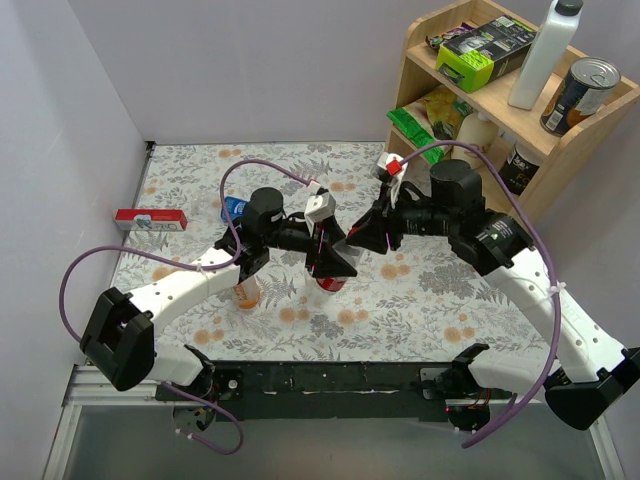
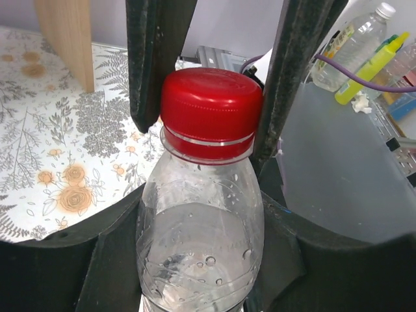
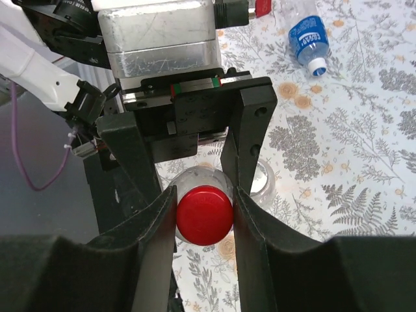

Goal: Unscrew the bottle caps

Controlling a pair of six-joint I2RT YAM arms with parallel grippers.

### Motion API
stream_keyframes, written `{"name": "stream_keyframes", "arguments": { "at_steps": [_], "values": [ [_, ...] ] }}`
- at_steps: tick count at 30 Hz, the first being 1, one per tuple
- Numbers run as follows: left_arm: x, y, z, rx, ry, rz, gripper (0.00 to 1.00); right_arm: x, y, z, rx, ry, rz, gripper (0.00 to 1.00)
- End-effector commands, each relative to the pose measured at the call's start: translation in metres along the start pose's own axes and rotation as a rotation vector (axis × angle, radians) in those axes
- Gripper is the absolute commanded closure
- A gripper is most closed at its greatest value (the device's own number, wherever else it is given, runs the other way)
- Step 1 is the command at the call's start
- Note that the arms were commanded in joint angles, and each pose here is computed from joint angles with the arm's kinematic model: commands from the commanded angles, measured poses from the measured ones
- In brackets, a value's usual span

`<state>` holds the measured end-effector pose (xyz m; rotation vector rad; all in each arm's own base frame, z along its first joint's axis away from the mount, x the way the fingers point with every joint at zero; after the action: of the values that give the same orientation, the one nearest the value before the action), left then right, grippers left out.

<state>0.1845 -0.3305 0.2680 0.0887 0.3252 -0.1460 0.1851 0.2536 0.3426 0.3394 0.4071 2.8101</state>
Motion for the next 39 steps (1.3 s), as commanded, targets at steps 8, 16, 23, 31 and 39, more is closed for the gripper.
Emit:
{"name": "stream_keyframes", "arguments": {
  "at_steps": [8,16,23,31,39],
  "values": [
    [0.041,0.012,0.023,-0.074,-0.02,0.259,0.63,-0.015,0.031,0.031,-0.122,0.041,-0.216,0.24],
    [0.065,0.017,0.026,-0.096,-0.036,0.49,0.61,-0.033,0.059,0.046,-0.294,-0.173,-0.465,0.21],
    [0.072,0.006,0.017,-0.106,0.018,0.647,0.61,-0.037,0.017,0.038,-0.264,-0.308,-0.571,0.27],
    [0.072,0.006,0.015,-0.122,0.034,0.712,0.61,-0.051,-0.002,0.026,-0.195,-0.345,-0.723,0.27],
    [0.071,0.006,0.016,-0.13,0.031,0.724,0.61,-0.052,0.001,0.013,-0.187,-0.345,-0.769,0.29]
  ]
}}
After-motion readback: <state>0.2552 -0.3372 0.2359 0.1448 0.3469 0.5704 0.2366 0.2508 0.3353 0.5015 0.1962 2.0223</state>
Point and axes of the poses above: each gripper's point midway between its finger pads, its own y axis back along the fingers, its own x axis along the line the jaws close on, z = x × y, the point moved 2 cm from there along y, back along the fingers, and after that the axes turned 3 degrees about y, right-handed, at the moved point
